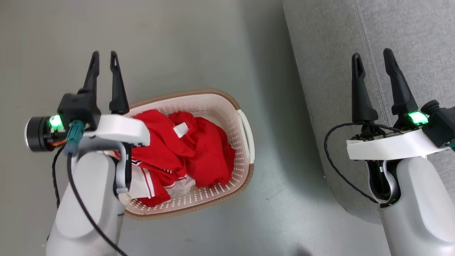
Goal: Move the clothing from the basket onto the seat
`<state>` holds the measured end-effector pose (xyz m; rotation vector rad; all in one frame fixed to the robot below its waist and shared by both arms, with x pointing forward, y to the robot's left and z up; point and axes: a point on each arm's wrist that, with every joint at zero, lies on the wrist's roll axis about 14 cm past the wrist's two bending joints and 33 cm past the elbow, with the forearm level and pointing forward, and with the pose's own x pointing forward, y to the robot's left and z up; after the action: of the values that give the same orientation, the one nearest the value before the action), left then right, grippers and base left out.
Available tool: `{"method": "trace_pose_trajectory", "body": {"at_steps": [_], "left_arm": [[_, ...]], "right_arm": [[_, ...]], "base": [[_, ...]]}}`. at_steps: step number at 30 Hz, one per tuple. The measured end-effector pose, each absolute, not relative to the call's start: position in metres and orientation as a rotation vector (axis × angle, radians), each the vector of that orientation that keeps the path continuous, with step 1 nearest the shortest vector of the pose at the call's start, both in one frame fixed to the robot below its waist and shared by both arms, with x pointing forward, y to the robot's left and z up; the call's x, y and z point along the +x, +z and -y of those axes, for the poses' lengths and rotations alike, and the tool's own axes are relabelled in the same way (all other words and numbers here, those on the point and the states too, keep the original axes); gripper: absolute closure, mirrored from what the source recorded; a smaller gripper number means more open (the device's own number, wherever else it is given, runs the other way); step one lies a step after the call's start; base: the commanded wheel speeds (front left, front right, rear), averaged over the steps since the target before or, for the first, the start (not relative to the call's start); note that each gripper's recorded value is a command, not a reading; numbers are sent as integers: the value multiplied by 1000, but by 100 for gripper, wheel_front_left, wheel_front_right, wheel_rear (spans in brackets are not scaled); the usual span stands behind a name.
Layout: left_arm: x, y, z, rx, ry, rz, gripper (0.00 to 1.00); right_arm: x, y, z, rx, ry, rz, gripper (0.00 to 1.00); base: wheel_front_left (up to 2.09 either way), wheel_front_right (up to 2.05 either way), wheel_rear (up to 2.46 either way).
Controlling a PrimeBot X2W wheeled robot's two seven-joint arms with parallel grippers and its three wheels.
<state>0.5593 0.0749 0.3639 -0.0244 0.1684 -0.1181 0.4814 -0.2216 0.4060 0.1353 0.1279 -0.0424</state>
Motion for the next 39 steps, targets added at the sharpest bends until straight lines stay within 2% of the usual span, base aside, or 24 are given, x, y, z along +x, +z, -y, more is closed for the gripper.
{"method": "trace_pose_trajectory", "body": {"at_steps": [4, 7, 10, 24, 39], "left_arm": [[551, 379, -89, -32, -82, -143, 47], [543, 390, -98, -31, -61, -124, 12], [536, 401, -107, -31, -41, -104, 0], [494, 452, -146, -43, 51, -21, 0], [440, 475, -163, -38, 75, -3, 0]], "right_arm": [[483, 417, 217, 132, -26, -102, 0], [484, 426, 214, 126, -12, -82, 0], [485, 436, 211, 118, 2, -62, 0], [465, 462, 203, 95, 39, -23, 0], [428, 474, 196, 78, 56, -20, 0]], "base": [[0, 0, 0], [0, 0, 0], [0, 0, 0], [0, 0, 0], [0, 0, 0]]}}
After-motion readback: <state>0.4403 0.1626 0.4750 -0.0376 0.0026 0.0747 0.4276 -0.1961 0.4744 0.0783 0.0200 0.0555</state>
